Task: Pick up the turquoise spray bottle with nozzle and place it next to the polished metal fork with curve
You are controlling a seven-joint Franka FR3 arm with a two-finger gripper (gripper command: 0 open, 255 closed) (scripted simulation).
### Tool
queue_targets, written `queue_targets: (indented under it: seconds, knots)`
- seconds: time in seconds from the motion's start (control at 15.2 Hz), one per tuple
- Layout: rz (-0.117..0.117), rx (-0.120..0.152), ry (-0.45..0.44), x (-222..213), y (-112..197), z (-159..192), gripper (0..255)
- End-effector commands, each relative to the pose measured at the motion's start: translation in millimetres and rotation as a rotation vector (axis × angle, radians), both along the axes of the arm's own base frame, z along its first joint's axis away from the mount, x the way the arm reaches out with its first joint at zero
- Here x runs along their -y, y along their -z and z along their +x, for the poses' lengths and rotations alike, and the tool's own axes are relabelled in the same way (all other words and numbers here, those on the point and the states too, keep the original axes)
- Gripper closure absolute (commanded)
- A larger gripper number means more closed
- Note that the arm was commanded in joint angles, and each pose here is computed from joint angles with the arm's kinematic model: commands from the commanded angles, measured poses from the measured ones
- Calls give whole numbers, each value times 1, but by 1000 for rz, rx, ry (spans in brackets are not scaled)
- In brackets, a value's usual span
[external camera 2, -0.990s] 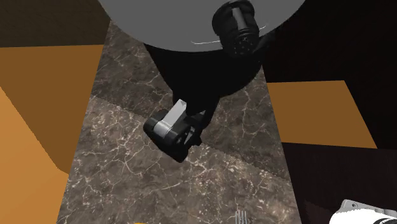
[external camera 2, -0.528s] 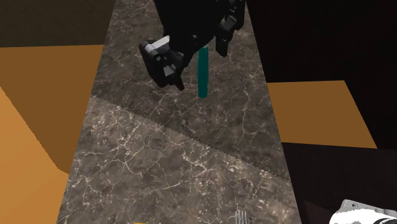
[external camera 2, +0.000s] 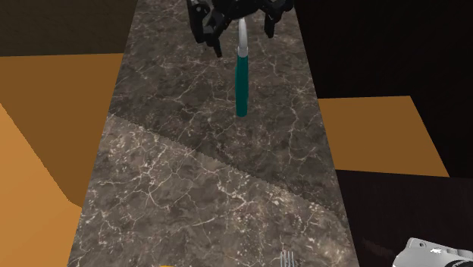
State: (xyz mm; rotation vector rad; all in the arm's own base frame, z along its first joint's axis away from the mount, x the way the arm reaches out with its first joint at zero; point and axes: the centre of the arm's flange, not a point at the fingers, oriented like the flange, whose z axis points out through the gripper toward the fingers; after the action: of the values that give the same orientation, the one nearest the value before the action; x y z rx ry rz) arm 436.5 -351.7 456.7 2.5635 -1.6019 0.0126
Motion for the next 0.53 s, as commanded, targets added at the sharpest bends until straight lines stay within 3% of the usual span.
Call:
queue_targets:
  seconds: [0.0, 0.46]
  knots:
    - [-3, 6, 32, 9, 10, -4, 0]
    - [-3, 6, 32, 12, 44, -6, 0]
